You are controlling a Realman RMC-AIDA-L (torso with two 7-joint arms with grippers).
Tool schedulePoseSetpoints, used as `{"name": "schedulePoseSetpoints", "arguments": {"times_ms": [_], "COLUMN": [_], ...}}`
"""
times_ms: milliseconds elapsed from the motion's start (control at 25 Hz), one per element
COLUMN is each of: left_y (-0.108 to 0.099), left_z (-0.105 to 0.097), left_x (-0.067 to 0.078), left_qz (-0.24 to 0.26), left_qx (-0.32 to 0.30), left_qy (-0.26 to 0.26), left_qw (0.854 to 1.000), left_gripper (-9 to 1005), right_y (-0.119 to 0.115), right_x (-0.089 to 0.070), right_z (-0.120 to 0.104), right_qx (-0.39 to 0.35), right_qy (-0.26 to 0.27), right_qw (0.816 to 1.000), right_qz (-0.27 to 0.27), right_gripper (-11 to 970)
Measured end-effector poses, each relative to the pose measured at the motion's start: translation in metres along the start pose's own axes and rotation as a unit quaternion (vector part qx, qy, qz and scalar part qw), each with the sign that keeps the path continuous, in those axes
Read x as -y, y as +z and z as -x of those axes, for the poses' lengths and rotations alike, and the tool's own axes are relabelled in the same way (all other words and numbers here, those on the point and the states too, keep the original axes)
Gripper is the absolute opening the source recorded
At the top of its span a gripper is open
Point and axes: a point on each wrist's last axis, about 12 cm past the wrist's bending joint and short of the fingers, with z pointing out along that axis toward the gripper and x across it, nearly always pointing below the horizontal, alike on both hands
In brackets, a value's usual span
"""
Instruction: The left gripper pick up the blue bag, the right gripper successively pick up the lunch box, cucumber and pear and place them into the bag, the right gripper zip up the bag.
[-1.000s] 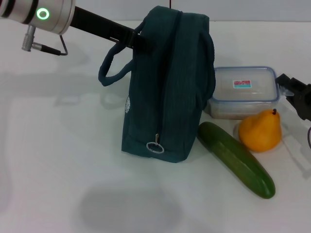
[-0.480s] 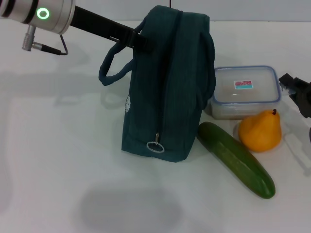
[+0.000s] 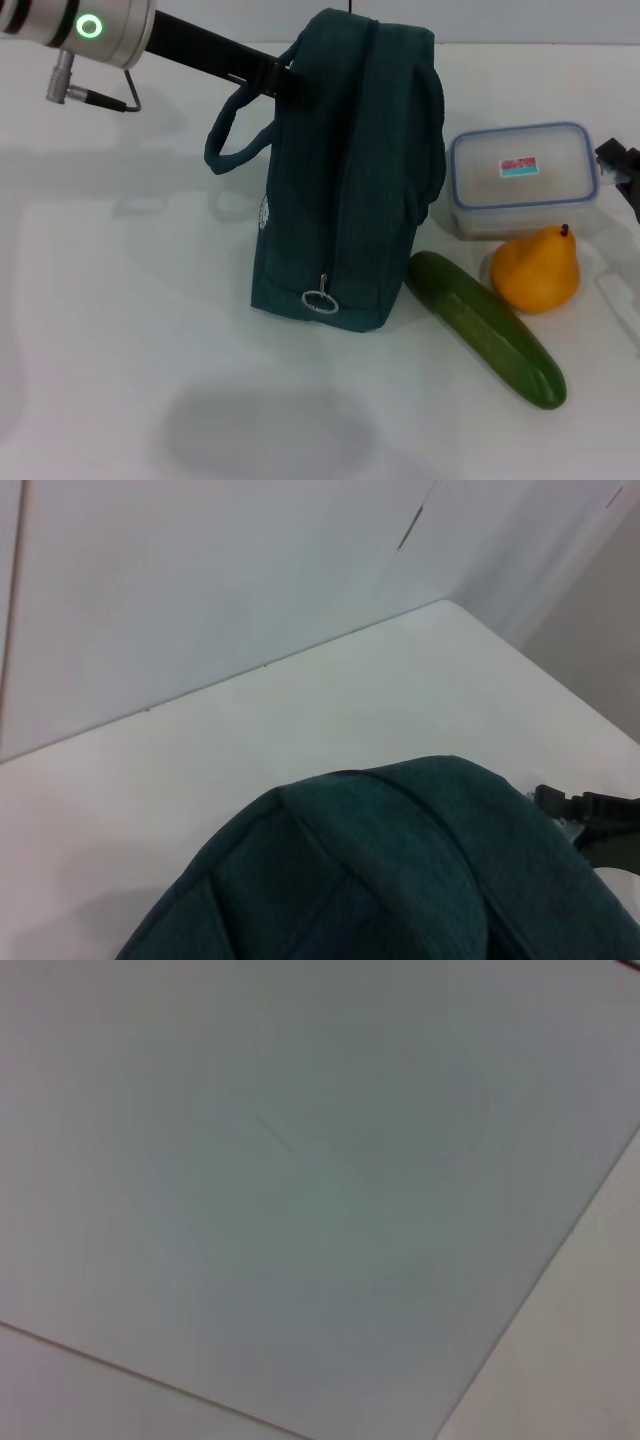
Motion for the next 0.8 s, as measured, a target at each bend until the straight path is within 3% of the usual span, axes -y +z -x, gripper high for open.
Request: {"name": "schedulePoseSetpoints", "arguments": {"times_ms": [800], "left_y": [-0.001], "left_z": [0.002], "left_x": [-0.001], "left_qz": [0.005], "left_qx": [0.005], "left_qy": [0.002], "left_qw": [1.0], "left_gripper": [37], "right_y": [-0.011], "right_x": [-0.009], "right_z": [0.011], "right_qx": [0.042], "right_qy": [0.0], "right_qw": [0.998], "right_qz": [0.05], "right_gripper": [98]}}
